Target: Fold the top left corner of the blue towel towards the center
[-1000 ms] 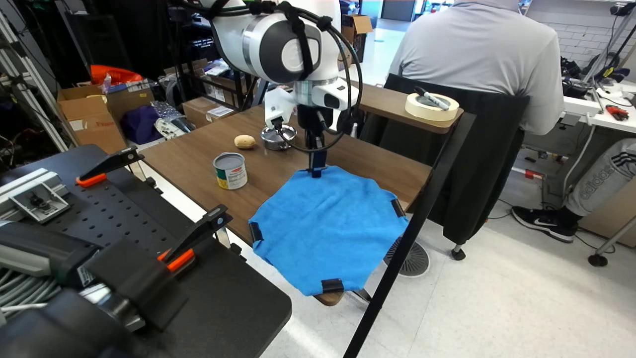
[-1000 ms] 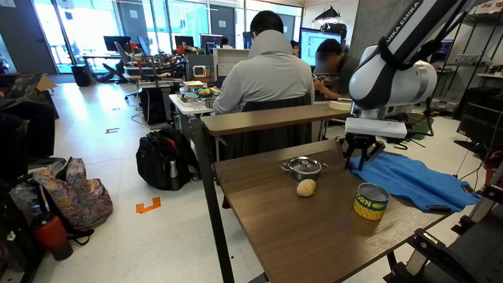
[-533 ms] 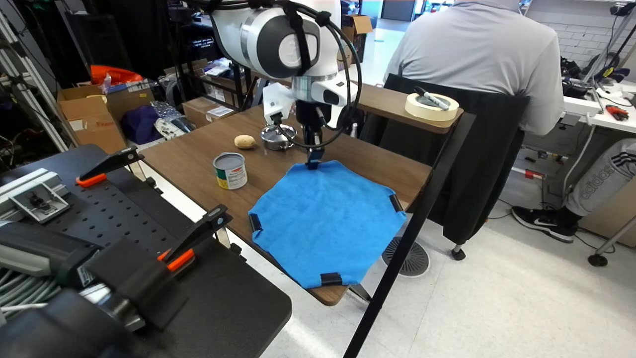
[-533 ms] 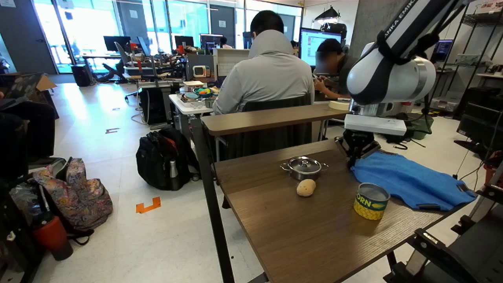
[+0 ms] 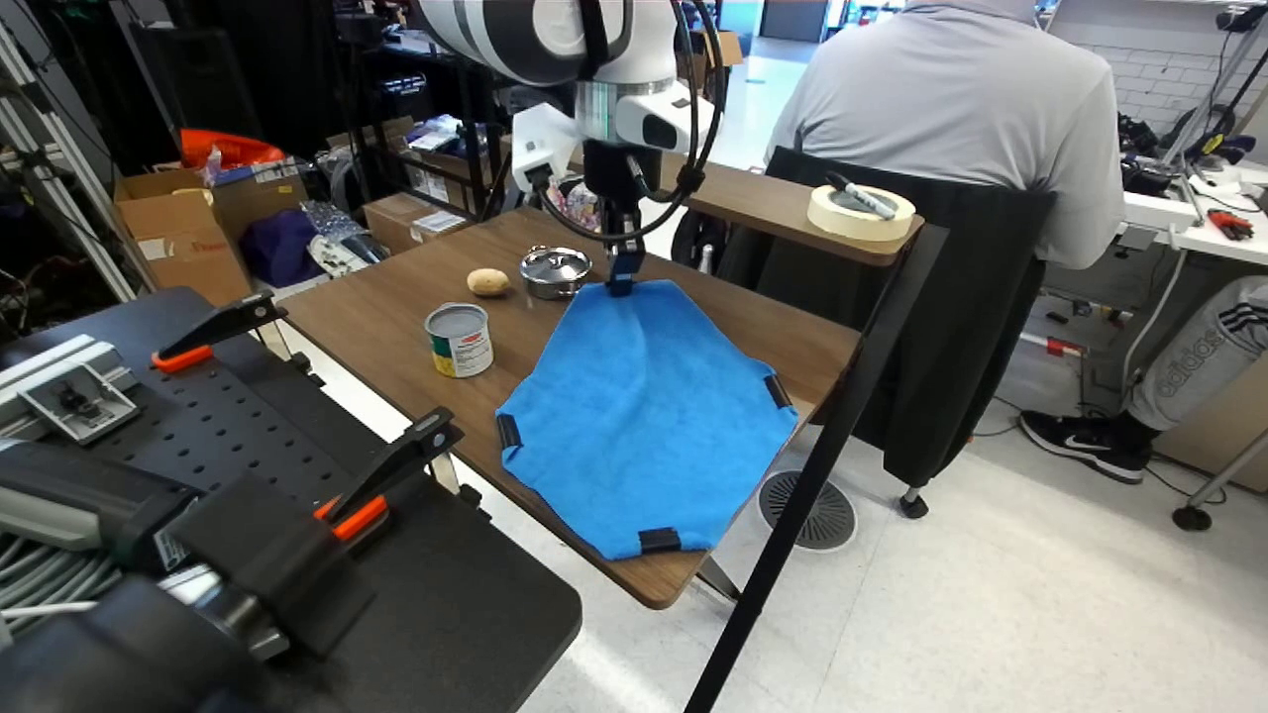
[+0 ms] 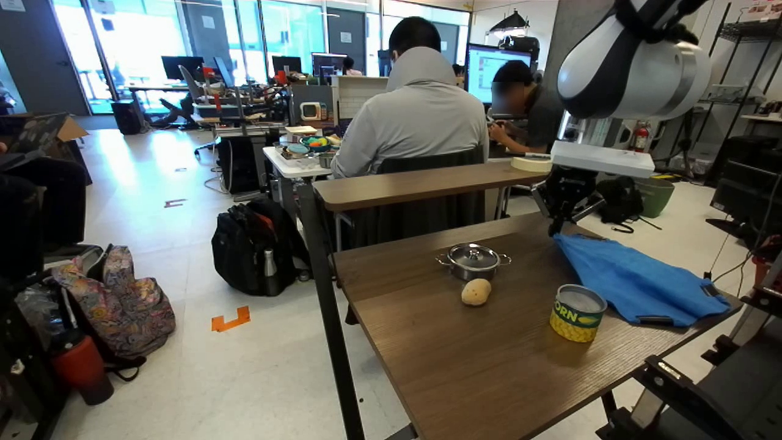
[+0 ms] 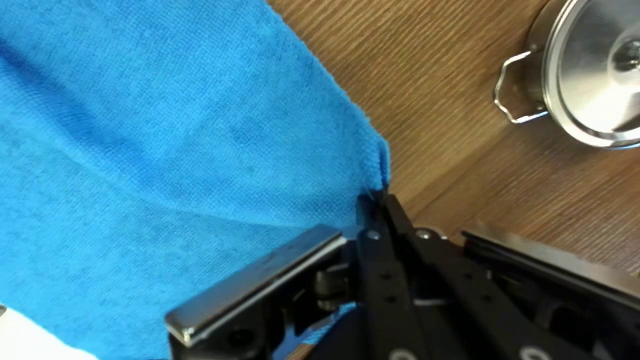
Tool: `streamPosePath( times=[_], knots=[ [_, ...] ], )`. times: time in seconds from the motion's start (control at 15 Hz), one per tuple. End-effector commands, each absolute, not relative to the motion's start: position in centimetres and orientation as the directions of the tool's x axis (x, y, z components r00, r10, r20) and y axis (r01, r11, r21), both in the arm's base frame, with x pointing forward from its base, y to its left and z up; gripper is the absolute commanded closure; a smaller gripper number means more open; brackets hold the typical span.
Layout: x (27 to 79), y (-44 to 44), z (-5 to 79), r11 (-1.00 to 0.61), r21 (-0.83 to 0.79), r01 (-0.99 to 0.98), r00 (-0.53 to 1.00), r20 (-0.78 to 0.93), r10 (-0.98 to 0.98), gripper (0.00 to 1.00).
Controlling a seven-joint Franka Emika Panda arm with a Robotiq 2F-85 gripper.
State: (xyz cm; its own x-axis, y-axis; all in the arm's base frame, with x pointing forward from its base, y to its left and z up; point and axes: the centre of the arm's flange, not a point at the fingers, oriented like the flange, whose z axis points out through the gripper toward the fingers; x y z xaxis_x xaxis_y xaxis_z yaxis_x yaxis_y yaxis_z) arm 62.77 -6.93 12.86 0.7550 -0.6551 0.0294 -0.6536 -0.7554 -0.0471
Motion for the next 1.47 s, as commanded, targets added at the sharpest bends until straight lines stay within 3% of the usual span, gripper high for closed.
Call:
streamPosePath(
  times=[0.0,0.6,1.27,1.33,1.4],
  knots=[
    [59.5,-8.8,15.7,-0.754,-0.053,-0.654,0.755,0.001,-0.655,0.99],
    [57.8,-17.6,13.1,-0.665,-0.035,-0.746,0.666,-0.036,-0.745,0.99],
    [58.1,-18.1,6.2,-0.66,0.037,-0.75,0.655,-0.091,-0.75,0.99],
    [58.2,-18.2,6.0,-0.657,0.041,-0.753,0.652,-0.094,-0.752,0.71],
    [58.3,-18.3,5.8,-0.657,0.045,-0.752,0.652,-0.095,-0.752,0.7]
  ],
)
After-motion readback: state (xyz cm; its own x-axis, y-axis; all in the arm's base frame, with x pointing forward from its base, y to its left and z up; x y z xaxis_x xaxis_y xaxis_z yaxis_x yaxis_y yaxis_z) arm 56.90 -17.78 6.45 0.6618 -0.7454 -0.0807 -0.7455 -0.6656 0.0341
